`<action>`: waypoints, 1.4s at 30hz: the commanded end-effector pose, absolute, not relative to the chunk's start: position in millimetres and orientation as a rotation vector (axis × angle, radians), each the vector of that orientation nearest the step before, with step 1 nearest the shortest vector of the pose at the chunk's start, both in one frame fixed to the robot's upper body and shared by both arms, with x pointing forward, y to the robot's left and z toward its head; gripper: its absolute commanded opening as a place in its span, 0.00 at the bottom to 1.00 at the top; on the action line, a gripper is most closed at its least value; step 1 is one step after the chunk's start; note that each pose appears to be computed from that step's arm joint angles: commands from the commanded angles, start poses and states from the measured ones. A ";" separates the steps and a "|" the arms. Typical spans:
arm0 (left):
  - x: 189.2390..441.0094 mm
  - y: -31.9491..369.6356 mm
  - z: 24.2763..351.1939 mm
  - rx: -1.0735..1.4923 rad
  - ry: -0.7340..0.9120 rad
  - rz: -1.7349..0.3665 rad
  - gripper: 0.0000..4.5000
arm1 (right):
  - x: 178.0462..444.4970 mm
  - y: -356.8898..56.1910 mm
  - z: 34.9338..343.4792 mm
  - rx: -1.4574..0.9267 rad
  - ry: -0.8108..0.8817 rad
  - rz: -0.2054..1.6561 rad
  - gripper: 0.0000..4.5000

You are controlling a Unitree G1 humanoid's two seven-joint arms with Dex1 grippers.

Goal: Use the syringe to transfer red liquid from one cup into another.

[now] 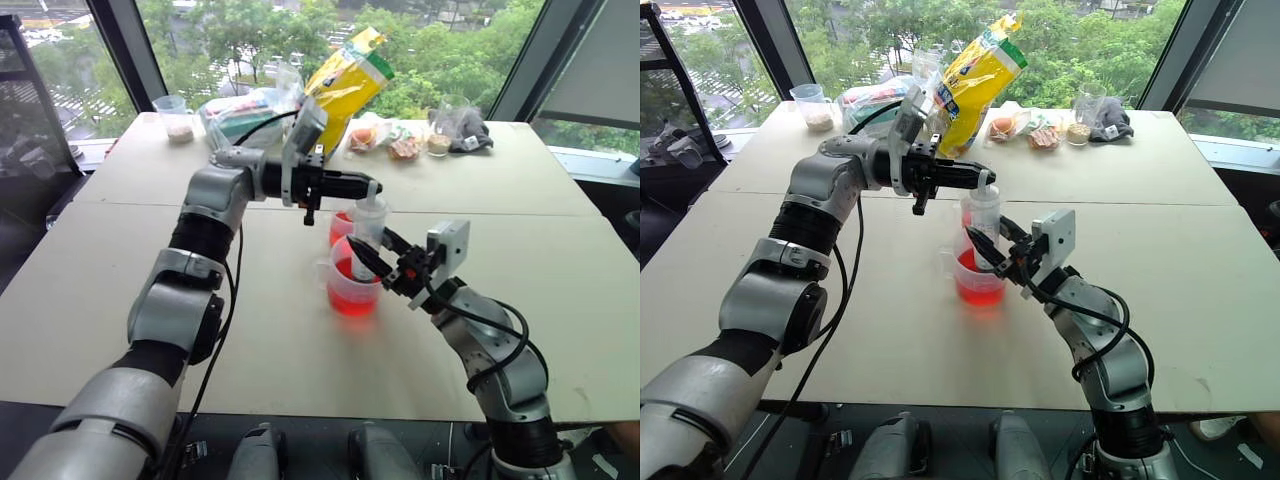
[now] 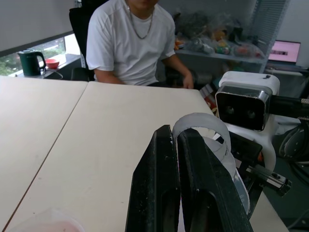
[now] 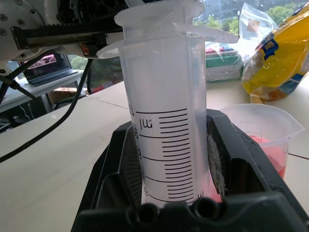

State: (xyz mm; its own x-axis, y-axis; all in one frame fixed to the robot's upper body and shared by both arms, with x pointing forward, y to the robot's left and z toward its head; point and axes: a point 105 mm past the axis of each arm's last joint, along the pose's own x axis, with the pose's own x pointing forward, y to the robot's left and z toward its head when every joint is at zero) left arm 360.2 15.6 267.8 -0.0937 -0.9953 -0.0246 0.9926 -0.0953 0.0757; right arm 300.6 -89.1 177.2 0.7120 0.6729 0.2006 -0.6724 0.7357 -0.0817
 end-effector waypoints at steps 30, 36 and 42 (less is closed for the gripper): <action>361.9 28.1 327.5 0.091 -0.259 -1.578 0.00 | 290.0 -76.2 163.3 0.004 -0.164 0.839 0.33; 360.8 25.2 305.8 0.098 -0.169 -1.606 0.13 | 292.6 -75.6 191.9 0.003 -0.252 0.829 0.33; 365.4 30.1 281.3 0.133 -0.092 -1.581 0.72 | 293.8 -76.4 219.0 0.011 -0.326 0.823 0.33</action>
